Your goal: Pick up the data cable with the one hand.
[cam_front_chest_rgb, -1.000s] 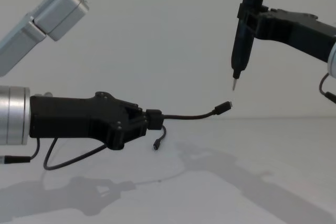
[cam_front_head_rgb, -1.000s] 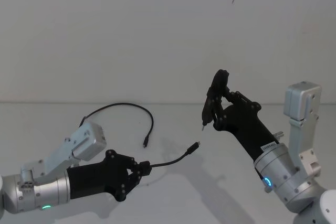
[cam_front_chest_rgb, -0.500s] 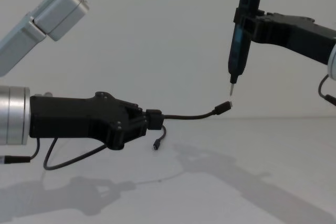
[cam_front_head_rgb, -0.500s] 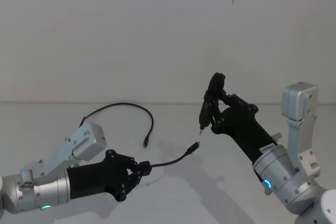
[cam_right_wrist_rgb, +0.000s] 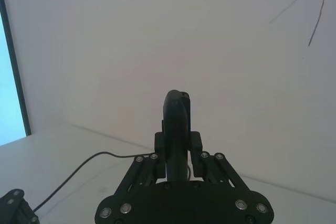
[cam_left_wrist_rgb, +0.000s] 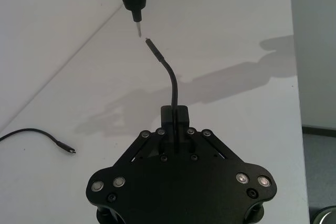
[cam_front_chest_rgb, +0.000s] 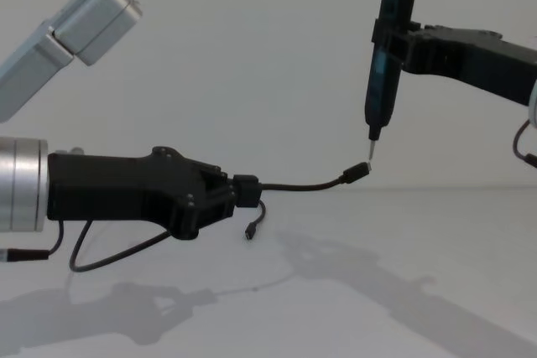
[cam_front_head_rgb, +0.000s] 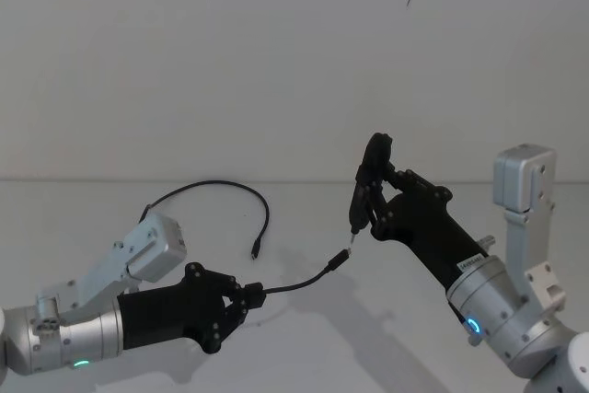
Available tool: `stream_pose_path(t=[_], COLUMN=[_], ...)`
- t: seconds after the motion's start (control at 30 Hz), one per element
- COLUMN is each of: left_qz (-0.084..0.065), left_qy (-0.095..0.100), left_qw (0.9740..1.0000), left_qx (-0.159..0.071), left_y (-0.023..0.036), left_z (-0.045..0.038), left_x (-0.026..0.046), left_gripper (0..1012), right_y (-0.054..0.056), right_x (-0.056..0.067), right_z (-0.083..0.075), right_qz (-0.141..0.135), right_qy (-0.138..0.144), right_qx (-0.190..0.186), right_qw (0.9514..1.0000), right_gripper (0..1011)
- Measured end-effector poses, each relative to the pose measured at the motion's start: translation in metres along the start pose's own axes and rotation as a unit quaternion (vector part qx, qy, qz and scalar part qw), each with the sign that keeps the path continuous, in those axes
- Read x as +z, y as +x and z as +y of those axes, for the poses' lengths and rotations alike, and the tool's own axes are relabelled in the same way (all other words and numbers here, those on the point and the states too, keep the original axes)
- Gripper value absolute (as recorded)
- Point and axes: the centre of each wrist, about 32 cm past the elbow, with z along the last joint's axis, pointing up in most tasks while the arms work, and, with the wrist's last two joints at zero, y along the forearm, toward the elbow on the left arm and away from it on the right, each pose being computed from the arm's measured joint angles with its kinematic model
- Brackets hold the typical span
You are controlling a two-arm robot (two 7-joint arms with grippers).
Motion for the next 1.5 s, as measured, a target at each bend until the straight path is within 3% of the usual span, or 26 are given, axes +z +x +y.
stream_pose_path(t=[0.83,1.5], left_qz=[0.000,0.000], left_qy=[0.000,0.000], left_qw=[1.0000,1.0000], left_qx=[0.000,0.000], left_y=[0.0000,0.0000], left_z=[0.0000,0.0000], left_x=[0.0000,0.0000], left_gripper=[42,42], right_y=[-0.0007,0.0057], right_x=[0.0032,0.0062], right_z=[0.0025,-0.0043], right_qz=[0.018,0.007], right_qy=[-0.002,-0.014], right_qx=[0.025,0.027], right_qw=[0.9995,0.9995], right_gripper=[269,269])
